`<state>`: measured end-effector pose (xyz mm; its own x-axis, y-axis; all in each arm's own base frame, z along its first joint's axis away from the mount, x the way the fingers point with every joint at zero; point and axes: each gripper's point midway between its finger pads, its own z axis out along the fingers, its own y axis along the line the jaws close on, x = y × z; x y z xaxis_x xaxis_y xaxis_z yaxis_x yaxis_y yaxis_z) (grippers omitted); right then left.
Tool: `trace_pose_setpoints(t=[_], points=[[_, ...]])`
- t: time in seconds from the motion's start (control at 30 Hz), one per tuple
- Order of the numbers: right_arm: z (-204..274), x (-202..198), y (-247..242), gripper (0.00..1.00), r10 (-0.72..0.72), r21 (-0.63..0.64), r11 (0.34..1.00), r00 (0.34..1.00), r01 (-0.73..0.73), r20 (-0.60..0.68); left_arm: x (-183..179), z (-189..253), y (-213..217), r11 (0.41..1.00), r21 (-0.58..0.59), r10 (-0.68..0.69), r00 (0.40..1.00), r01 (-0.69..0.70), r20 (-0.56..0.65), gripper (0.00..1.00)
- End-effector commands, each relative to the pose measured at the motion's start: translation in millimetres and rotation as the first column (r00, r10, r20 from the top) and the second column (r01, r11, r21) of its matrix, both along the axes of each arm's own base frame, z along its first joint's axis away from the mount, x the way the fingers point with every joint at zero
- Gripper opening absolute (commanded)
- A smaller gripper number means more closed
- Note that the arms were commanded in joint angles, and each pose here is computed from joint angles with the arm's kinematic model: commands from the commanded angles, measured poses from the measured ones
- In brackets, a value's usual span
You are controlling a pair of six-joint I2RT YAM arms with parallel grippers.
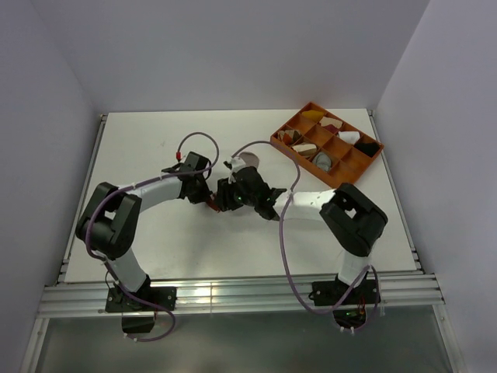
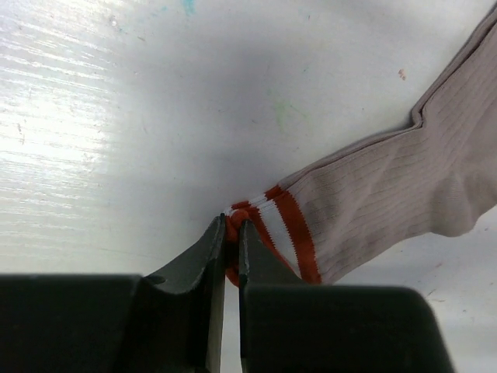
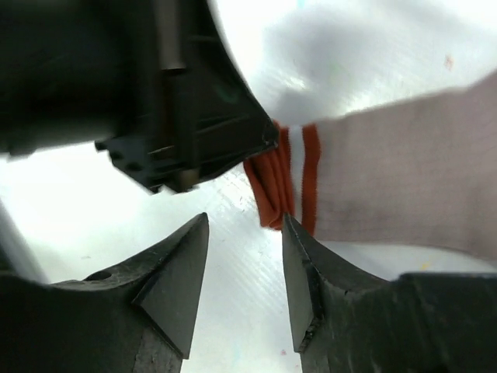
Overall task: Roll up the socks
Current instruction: Roll the sock at the center of the board.
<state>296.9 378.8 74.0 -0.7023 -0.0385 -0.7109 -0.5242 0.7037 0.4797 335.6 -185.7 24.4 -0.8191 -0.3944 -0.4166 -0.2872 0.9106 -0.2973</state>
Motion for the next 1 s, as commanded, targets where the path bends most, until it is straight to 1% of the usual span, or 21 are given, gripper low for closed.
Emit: trace_pose_setpoints(t=[0.0, 0.03, 0.13, 0.2, 0.27, 0.33, 0.43, 0.57, 0.6, 0.7, 0.8, 0.97], points=[[6.4, 7.4, -16.8, 0.51, 0.004, -0.151, 0.988, 0.961, 0.039, 0.277, -9.1, -1.0, 7.6, 0.994, 0.083, -0.060, 0.997, 0.064, -0.055, 0.00], [10.5, 9.4, -16.1, 0.51, 0.012, -0.160, 0.986, 0.942, 0.045, 0.336, -9.4, -1.3, 6.2, 0.994, 0.081, -0.065, 0.996, 0.069, -0.058, 0.00], [8.0, 3.7, -15.8, 0.51, 0.039, -0.200, 0.978, 0.897, 0.055, 0.440, -8.2, 0.1, 2.4, 0.993, 0.076, -0.088, 0.994, 0.093, -0.064, 0.00], [2.1, -0.2, -14.7, 0.52, 0.076, -0.257, 0.964, 0.866, 0.062, 0.494, -7.2, 0.6, 1.3, 0.992, 0.078, -0.098, 0.993, 0.104, -0.071, 0.00], [-1.2, -1.5, -10.0, 0.52, 0.091, -0.276, 0.959, 0.846, 0.068, 0.525, -7.7, -0.2, 0.5, 0.991, 0.078, -0.105, 0.991, 0.111, -0.079, 0.00], [2.3, -3.7, -3.3, 0.53, 0.127, -0.309, 0.949, 0.810, 0.069, 0.572, -7.5, 0.1, -2.0, 0.990, 0.072, -0.115, 0.990, 0.121, -0.083, 0.00], [1.2, -10.3, 5.1, 0.54, 0.171, -0.339, 0.939, 0.777, 0.058, 0.606, -7.7, -0.1, -4.6, 0.990, 0.062, -0.124, 0.988, 0.130, -0.087, 0.00], [-7.8, -14.9, 15.2, 0.54, 0.242, -0.395, 0.918, 0.753, 0.025, 0.612, -9.0, -1.8, -5.5, 0.989, 0.059, -0.132, 0.986, 0.138, -0.099, 0.00], [-4.9, -14.4, 19.9, 0.54, 0.259, -0.404, 0.914, 0.737, 0.021, 0.625, -9.3, -2.3, -5.6, 0.988, 0.059, -0.134, 0.986, 0.140, -0.100, 0.00], [-10.0, -19.0, 29.6, 0.54, 0.296, -0.432, 0.902, 0.727, 0.002, 0.620, -9.5, -0.9, -6.7, 0.988, 0.057, -0.140, 0.985, 0.146, -0.098, 0.00], [-12.1, -16.9, 33.1, 0.53, 0.309, -0.460, 0.888, 0.709, 0.024, 0.633, -9.6, -1.1, -6.8, 0.987, 0.057, -0.143, 0.985, 0.149, -0.100, 0.00], [-24.2, -12.9, 37.5, 0.52, 0.335, -0.502, 0.864, 0.710, 0.030, 0.619, -9.8, -1.0, -8.9, 0.986, 0.052, -0.150, 0.983, 0.155, -0.104, 0.00]])
